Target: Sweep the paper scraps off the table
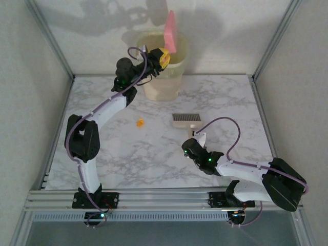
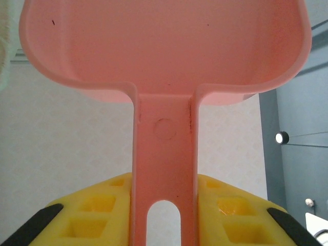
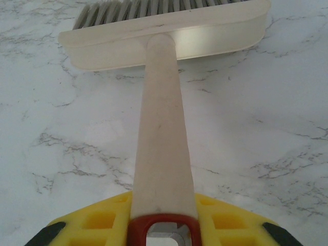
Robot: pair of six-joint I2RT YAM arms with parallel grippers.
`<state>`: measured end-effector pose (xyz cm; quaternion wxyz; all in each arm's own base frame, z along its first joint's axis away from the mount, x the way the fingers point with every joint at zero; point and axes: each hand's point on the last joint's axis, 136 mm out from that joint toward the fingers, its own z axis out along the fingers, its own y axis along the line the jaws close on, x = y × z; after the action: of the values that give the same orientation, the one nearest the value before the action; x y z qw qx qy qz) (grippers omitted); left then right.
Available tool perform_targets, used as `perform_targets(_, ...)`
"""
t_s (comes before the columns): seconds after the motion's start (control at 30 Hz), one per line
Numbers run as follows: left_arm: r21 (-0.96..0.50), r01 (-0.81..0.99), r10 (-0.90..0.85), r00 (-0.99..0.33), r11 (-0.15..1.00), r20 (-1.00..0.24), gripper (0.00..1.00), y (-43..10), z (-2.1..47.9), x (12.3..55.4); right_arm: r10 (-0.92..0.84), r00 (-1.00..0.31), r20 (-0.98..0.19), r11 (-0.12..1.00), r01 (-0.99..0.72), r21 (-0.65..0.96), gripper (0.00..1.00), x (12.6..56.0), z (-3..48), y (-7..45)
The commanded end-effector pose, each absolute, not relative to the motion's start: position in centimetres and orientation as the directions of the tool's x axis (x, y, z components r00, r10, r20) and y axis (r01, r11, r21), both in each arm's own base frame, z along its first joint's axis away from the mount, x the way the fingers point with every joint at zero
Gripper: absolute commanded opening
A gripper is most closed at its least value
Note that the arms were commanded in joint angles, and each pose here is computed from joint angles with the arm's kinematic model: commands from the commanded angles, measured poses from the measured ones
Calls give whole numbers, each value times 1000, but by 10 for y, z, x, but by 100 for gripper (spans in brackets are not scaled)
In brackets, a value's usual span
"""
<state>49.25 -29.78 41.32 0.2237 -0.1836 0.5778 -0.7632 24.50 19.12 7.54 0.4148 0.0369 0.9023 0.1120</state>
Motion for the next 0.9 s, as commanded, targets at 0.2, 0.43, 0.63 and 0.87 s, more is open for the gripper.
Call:
perform_targets(0.2, -946, 314, -594, -777, -78, -209, 0, -285, 445, 463, 195, -624, -756, 968, 0, 250, 0, 253, 85, 191)
perform_targets(0.43, -811, 456, -544, -602, 367, -585, 0, -282, 446, 425, 191, -625, -757, 969, -4, 248, 0, 253, 85, 192)
perform_targets(0.63, -610, 490, -451, -412, 622, -792, 0, -283, 438, 372, 188, -628, -755, 971, 0, 241, 0, 253, 85, 192)
perform_targets(0.87, -510, 411, -383, -354, 756, -853, 0, -274, 396, 324, 213, -616, -758, 965, 14, 261, 0, 251, 87, 187)
